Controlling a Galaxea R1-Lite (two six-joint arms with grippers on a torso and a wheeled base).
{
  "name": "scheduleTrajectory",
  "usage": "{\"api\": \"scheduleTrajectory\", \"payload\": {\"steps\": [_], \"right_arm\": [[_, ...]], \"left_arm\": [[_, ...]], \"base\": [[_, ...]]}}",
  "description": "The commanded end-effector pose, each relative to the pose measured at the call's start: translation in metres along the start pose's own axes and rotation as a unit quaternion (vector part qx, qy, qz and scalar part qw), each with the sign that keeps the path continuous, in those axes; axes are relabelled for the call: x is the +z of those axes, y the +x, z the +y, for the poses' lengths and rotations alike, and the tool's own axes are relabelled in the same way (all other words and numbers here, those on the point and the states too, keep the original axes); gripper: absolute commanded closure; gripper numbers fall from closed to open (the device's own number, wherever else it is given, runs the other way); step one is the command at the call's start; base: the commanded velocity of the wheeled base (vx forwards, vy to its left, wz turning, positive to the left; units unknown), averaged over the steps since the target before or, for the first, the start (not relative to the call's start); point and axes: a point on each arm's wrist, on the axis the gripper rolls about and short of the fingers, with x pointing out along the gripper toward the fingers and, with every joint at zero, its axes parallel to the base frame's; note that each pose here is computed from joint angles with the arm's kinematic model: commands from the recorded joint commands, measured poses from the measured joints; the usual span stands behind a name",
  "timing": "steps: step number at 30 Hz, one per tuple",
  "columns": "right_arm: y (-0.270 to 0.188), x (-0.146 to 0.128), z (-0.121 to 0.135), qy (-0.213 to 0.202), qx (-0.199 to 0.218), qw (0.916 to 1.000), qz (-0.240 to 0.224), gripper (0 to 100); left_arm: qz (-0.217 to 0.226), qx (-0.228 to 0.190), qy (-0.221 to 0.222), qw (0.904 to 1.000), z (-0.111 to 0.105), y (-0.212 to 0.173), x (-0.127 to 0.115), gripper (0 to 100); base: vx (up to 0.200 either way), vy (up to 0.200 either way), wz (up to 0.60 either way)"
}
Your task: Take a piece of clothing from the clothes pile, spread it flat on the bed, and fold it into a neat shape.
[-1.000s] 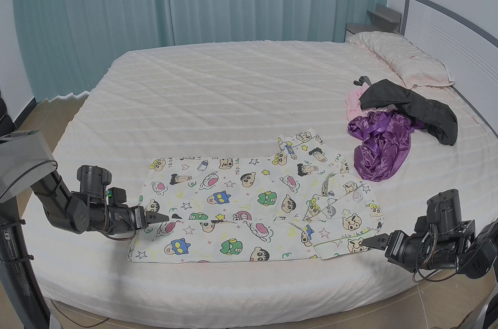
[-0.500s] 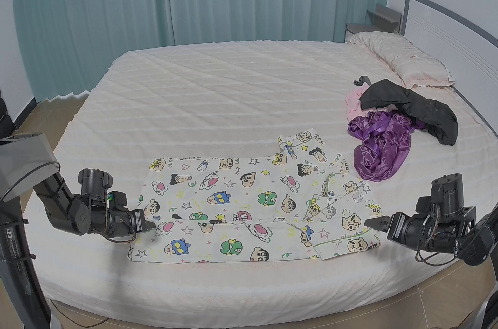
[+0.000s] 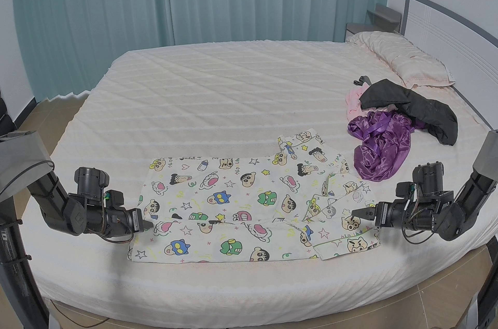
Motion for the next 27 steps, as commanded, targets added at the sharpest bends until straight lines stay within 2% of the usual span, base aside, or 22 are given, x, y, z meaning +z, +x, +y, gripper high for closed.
{"api": "scheduleTrajectory", "payload": {"steps": [1, 5, 10, 20, 21, 27], "right_arm": [[0.035, -0.008, -0.014, -0.03, 0.018, 0.9993, 0.014, 0], [0.046, -0.004, -0.016, -0.051, 0.034, 0.9981, -0.002, 0], [0.045, -0.004, -0.013, -0.054, 0.085, 0.9949, 0.008, 0], [0.05, -0.009, -0.016, -0.073, 0.095, 0.9926, 0.019, 0], [0.051, -0.01, -0.016, -0.075, 0.099, 0.992, 0.022, 100], [0.05, -0.011, -0.017, -0.076, 0.104, 0.9915, 0.021, 100]], "left_arm": [[-0.003, -0.001, 0.002, 1.0, -0.002, -0.003, 0.0, 100], [-0.002, -0.001, 0.0, 1.0, -0.002, -0.003, 0.0, 100], [-0.002, -0.001, 0.0, 1.0, -0.002, -0.003, 0.0, 100], [0.0, 0.0, -0.001, 1.0, -0.002, -0.004, -0.002, 100], [0.0, 0.0, 0.0, 1.0, -0.002, -0.005, -0.002, 100], [-0.002, 0.002, 0.002, 1.0, -0.003, -0.008, -0.003, 100]], "base": [[0.0, 0.0, 0.0], [0.0, 0.0, 0.0], [0.0, 0.0, 0.0], [0.0, 0.0, 0.0], [0.0, 0.0, 0.0], [0.0, 0.0, 0.0]]}}
